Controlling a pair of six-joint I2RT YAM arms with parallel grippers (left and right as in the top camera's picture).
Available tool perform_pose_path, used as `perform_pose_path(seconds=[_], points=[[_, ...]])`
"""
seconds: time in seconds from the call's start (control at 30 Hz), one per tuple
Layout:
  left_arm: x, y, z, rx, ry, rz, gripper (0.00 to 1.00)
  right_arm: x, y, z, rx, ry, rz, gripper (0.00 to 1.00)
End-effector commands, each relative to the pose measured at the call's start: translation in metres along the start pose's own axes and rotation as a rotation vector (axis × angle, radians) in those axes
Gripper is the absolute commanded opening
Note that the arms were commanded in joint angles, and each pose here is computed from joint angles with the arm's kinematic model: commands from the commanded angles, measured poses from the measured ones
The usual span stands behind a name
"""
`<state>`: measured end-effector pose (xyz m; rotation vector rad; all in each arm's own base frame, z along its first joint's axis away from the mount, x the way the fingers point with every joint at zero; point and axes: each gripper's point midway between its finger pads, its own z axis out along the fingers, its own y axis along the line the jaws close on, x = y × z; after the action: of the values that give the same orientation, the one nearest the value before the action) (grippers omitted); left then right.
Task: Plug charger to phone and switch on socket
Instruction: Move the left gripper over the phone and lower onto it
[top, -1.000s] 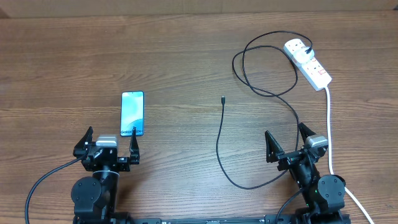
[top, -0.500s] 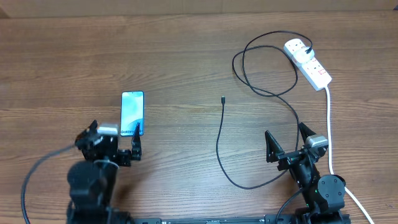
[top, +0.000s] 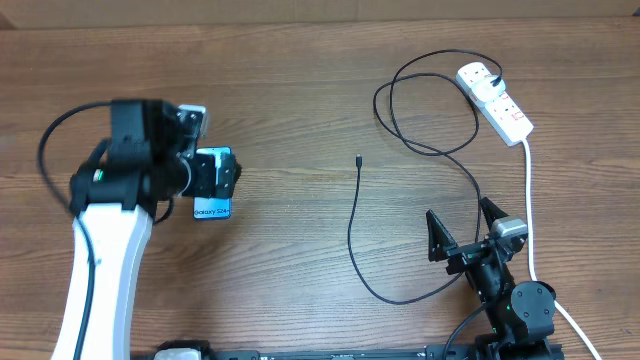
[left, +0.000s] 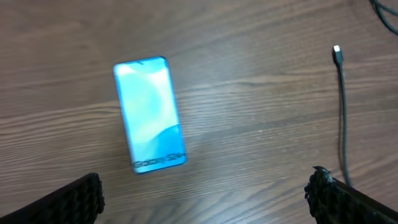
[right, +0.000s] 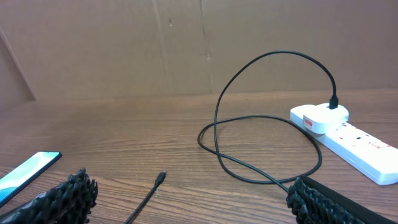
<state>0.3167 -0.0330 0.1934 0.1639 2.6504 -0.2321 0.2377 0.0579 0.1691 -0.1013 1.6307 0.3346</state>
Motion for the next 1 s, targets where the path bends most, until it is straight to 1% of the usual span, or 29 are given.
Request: perform_pose_path(seconds=[0.0,0.03,0.13,0.17,0.23,0.3,0.43,0.53,0.8,0.97], points=[[0.009,-0.009,0.035,0.098,0.131,-0.053,1.00,-0.002,-0.002,0.000,0.012,-0.013,0.001,1.00],[0.013,-0.005,0.046,0.089,0.169,-0.062,1.00,-0.002,-0.002,0.000,0.012,-0.013,0.001,1.00],[0.031,0.026,0.075,-0.078,0.288,-0.179,0.96,-0.002,-0.002,0.000,0.012,-0.013,0.001,1.00],[0.035,0.032,0.081,-0.109,0.312,-0.191,0.95,-0.002,-0.002,0.000,0.012,-0.013,0.001,1.00],[0.041,0.042,0.093,-0.158,0.351,-0.201,0.92,-0.002,-0.002,0.000,0.012,-0.013,0.001,1.00],[0.041,0.051,0.101,-0.202,0.351,-0.217,0.93,-0.002,-0.002,0.000,0.012,-0.013,0.001,1.00],[0.028,0.057,0.118,-0.208,0.302,-0.200,0.97,-0.002,-0.002,0.000,0.012,-0.013,0.001,1.00],[0.025,0.061,0.133,-0.204,0.301,-0.160,1.00,-0.002,-0.002,0.000,0.012,-0.013,0.001,1.00],[0.045,0.069,0.172,-0.207,0.392,-0.131,1.00,-0.002,-0.002,0.000,0.012,-0.013,0.001,1.00],[0.052,0.072,0.187,-0.209,0.412,-0.131,1.00,-0.002,-0.002,0.000,0.012,-0.013,0.001,1.00]])
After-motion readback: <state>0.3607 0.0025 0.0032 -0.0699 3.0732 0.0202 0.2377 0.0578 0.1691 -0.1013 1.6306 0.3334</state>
